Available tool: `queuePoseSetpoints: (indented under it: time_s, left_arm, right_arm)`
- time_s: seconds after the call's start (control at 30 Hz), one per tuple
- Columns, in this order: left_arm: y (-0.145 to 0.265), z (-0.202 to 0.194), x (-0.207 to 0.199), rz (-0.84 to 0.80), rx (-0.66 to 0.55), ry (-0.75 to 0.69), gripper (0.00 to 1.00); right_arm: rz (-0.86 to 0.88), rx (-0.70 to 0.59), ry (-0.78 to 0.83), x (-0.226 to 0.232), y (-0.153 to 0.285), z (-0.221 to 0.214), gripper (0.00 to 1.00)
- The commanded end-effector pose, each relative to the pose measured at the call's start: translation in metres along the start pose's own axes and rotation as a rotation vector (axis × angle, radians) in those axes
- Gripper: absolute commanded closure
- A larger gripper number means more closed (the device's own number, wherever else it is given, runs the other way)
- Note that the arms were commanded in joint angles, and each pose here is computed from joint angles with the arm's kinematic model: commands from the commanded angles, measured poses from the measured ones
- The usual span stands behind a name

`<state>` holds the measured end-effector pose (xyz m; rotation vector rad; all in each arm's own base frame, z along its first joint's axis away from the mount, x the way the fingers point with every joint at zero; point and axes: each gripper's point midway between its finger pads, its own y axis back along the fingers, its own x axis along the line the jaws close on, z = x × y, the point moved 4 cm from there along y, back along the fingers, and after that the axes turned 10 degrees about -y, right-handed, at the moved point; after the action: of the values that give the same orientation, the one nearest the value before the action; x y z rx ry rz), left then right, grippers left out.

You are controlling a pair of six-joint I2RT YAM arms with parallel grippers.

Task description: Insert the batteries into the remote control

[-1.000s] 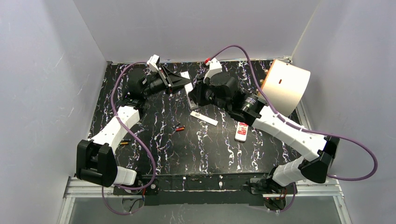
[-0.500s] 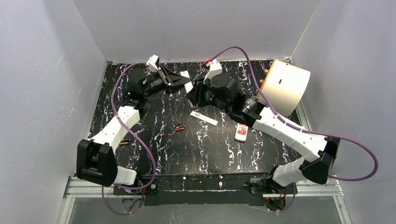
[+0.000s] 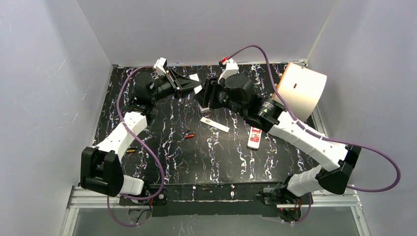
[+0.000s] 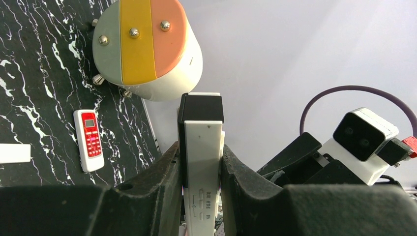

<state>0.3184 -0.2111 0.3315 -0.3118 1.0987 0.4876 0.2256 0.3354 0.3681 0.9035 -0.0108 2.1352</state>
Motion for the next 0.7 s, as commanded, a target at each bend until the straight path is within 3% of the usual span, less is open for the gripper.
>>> queuePoseSetpoints:
  time_s: [0.0, 0.13, 0.3, 0.47, 0.67]
  left_arm:
    - [0.005, 0.005, -0.024, -0.065, -0.027, -0.054, 1.0]
    - [0.004, 0.011, -0.035, -0.101, -0.058, -0.059, 1.0]
    - [0.005, 0.018, -0.047, -0.129, -0.115, -0.07, 1.0]
    - [0.008, 0.021, -0.062, -0.169, -0.17, -0.075, 1.0]
    - [0.003, 0.024, -0.078, -0.236, -0.187, -0.068, 1.0]
  right_arm:
    - [0.073, -0.13, -0.093, 0.023, 0.031, 0.041, 0.39]
    - [0.085, -0.224, -0.199, 0.023, 0.046, 0.056, 0.23]
    - [0.046, -0.326, -0.466, 0.001, 0.058, 0.053, 0.06]
    - [0.066, -0.301, -0.659, -0.003, 0.055, 0.04, 0.02]
    - [0.162, -0.281, -0.755, 0.007, 0.051, 0.037, 0.01]
